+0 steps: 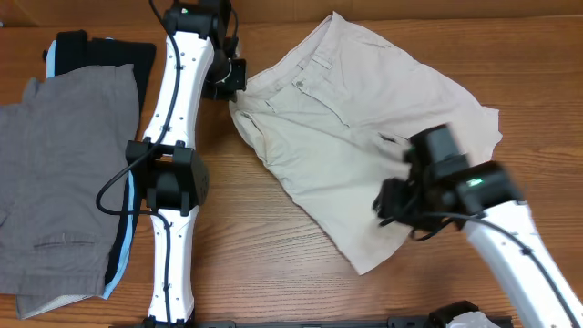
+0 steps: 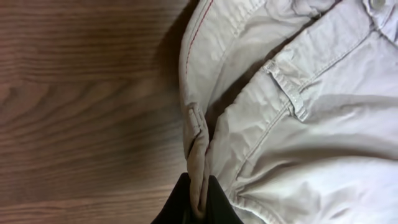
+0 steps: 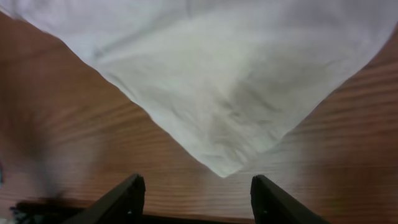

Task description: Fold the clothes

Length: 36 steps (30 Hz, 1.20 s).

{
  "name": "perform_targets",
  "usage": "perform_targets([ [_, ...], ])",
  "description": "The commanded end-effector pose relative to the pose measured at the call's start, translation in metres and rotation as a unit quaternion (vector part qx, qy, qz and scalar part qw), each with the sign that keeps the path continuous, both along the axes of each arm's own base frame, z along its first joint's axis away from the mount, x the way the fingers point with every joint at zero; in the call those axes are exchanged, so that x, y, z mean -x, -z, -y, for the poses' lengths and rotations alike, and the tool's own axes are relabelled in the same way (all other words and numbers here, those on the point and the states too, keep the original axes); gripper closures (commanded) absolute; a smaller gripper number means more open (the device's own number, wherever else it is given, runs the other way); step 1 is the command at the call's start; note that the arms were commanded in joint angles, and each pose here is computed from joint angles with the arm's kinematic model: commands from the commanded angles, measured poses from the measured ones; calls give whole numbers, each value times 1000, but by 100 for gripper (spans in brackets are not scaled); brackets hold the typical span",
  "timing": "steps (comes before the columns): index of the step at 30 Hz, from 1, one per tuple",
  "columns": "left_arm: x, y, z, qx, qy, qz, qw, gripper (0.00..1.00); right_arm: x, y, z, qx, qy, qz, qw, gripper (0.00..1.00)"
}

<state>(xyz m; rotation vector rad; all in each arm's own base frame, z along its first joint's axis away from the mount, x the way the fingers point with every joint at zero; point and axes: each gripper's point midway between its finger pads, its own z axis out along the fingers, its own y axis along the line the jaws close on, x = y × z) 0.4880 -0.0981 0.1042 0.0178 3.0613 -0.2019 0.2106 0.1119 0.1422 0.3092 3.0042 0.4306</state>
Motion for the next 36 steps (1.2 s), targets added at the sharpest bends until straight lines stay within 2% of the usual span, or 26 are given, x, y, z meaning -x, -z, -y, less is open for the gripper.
perform_targets([
  [1,0,-7,7,6,3,9,1000,96,17,30,-12,12,36,-30,999,42],
  [7,-5,-7,9,8,6,19,1000,96,41,77,-47,17,-29,-40,999,40],
  [13,-5,-7,9,8,6,19,1000,96,58,109,-44,84,-8,-80,993,39],
  [23,-5,-7,2,7,-1,16,1000,96,69,146,-53,123,-15,-124,984,32],
  [25,-4,-7,1,6,1,14,1000,96,72,147,-53,128,0,-130,983,38],
  [26,-3,-7,1,6,6,13,1000,96,73,147,-53,129,8,-132,983,48],
  [27,-2,-8,0,5,9,12,1000,96,73,147,-52,130,19,-135,982,59],
  [28,-1,-11,-1,5,11,12,1000,96,73,146,-51,132,30,-136,981,83],
  [29,1,-15,-3,5,9,12,1000,96,74,145,-49,136,44,-137,980,96],
  [33,3,-43,-12,8,0,34,999,96,73,125,-35,161,76,-128,976,96],
  [36,12,-73,-22,5,5,54,999,96,66,90,-24,162,86,-100,978,96],
])
